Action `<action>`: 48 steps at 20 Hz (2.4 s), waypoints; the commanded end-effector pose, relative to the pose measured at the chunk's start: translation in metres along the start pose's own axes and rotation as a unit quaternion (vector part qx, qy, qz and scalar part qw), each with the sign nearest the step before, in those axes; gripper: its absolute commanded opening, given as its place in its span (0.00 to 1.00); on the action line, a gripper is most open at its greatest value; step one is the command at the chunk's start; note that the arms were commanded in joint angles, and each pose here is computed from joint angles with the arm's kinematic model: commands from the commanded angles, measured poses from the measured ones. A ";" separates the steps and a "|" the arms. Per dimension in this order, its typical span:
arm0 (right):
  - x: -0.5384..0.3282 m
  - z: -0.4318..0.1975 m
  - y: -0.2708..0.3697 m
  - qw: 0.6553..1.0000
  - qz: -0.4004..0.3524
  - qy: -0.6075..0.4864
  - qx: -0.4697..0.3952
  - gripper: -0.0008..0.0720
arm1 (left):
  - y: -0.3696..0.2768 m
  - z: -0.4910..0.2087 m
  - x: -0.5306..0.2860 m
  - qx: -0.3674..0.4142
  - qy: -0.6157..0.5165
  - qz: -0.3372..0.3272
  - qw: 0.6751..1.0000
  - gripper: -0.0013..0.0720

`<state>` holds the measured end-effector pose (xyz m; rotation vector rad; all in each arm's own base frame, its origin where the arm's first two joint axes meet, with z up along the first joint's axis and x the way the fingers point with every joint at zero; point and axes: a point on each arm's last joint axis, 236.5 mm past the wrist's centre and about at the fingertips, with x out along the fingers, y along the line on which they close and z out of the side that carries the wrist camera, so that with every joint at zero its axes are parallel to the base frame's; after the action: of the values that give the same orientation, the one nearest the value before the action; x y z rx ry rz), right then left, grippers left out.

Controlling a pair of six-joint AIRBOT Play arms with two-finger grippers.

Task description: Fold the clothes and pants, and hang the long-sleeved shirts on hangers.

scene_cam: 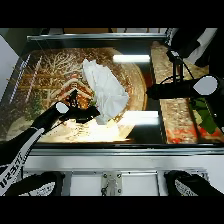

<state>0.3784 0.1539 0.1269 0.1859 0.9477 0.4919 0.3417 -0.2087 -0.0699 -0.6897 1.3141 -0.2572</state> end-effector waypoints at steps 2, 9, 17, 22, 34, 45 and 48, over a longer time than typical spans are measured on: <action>0.000 -0.011 0.003 1.000 0.005 0.023 0.000 0.04 | 0.003 -0.019 0.021 -0.057 0.018 -0.006 0.998 0.77; 0.000 -0.013 0.003 1.000 0.005 0.027 0.000 0.04 | -0.005 -0.036 0.044 -0.073 0.021 0.003 0.997 0.77; 0.014 -0.016 -0.004 0.999 0.002 0.041 0.031 0.07 | 0.011 0.012 0.013 -0.077 -0.036 -0.007 0.996 0.04; 0.087 -0.033 -0.017 0.988 0.025 0.093 0.117 0.95 | 0.021 0.058 -0.064 -0.044 -0.100 -0.035 0.993 0.04; 0.228 -0.035 0.034 0.982 0.097 0.065 0.146 0.03 | 0.027 0.054 -0.082 -0.005 -0.094 -0.022 0.995 0.04; 0.039 -0.178 -0.047 0.982 -0.111 0.149 0.037 0.05 | 0.001 -0.019 -0.051 0.156 0.013 0.037 0.987 0.04; 0.022 -0.198 -0.041 0.986 -0.100 0.130 0.037 0.80 | -0.002 -0.044 -0.039 0.178 0.038 0.039 0.982 0.04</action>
<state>0.2775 0.1324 -0.0118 0.0914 1.2291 0.3226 0.3090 -0.1885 -0.0311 -0.3770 1.2871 -0.4114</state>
